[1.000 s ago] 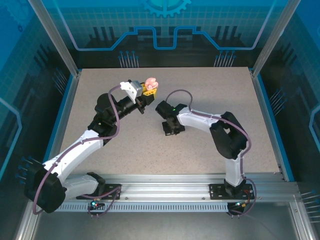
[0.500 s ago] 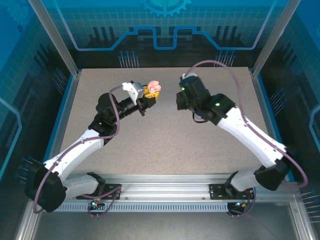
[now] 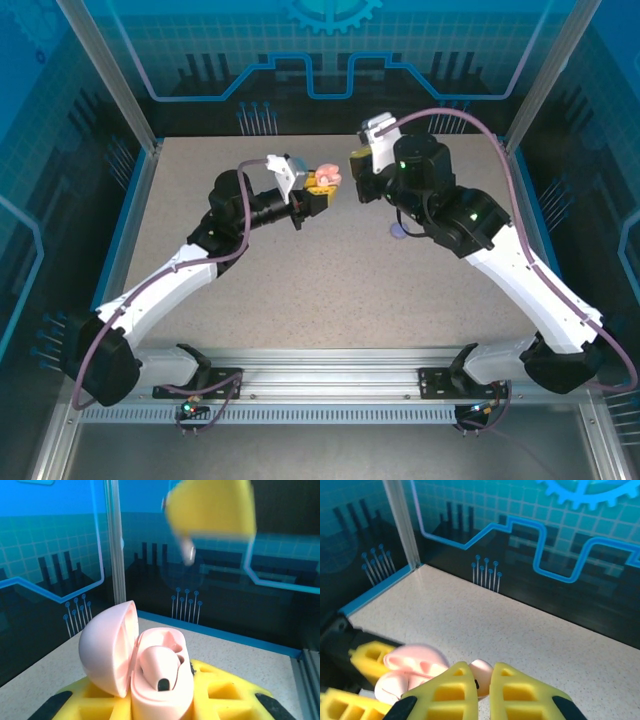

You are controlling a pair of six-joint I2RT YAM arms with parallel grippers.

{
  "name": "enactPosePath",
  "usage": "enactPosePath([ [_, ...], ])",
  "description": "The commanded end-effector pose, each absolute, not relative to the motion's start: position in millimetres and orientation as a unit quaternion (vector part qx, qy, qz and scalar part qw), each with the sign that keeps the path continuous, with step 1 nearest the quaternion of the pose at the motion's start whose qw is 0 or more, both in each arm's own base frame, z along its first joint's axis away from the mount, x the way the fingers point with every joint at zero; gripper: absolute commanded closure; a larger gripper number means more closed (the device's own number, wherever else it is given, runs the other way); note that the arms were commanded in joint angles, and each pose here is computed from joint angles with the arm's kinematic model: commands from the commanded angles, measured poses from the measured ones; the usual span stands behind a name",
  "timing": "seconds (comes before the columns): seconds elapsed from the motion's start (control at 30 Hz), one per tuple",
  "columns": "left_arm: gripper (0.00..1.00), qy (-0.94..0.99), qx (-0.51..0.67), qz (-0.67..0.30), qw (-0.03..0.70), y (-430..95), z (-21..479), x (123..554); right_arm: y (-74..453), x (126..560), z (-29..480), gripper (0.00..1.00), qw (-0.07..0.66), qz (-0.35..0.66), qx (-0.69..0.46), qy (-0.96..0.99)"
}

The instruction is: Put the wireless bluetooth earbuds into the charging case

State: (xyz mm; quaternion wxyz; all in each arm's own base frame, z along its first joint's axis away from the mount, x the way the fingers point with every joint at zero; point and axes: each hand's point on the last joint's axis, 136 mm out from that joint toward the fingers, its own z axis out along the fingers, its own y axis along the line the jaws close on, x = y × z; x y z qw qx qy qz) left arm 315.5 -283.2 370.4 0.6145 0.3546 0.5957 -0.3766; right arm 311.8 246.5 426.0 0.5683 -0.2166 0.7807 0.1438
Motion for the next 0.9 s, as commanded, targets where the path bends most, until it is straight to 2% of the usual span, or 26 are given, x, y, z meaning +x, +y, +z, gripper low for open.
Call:
enactPosePath([
  [0.0, 1.0, 0.589, 0.376, -0.409, 0.587, -293.5, 378.7, 305.1, 260.1, 295.9, 447.6, 0.91, 0.612, 0.178, -0.265, 0.724],
  [0.47, 1.0, 0.586, 0.399, -0.438, 0.553, -304.0, 383.1, 300.2, 259.4, 276.2, 469.4, 0.91, 0.672, 0.163, -0.283, 0.665],
  [0.87, 1.0, 0.581, 0.403, -0.445, 0.548, -306.1, 389.9, 297.7, 265.1, 285.7, 453.9, 0.92, 0.68, 0.1, -0.308, 0.658],
])
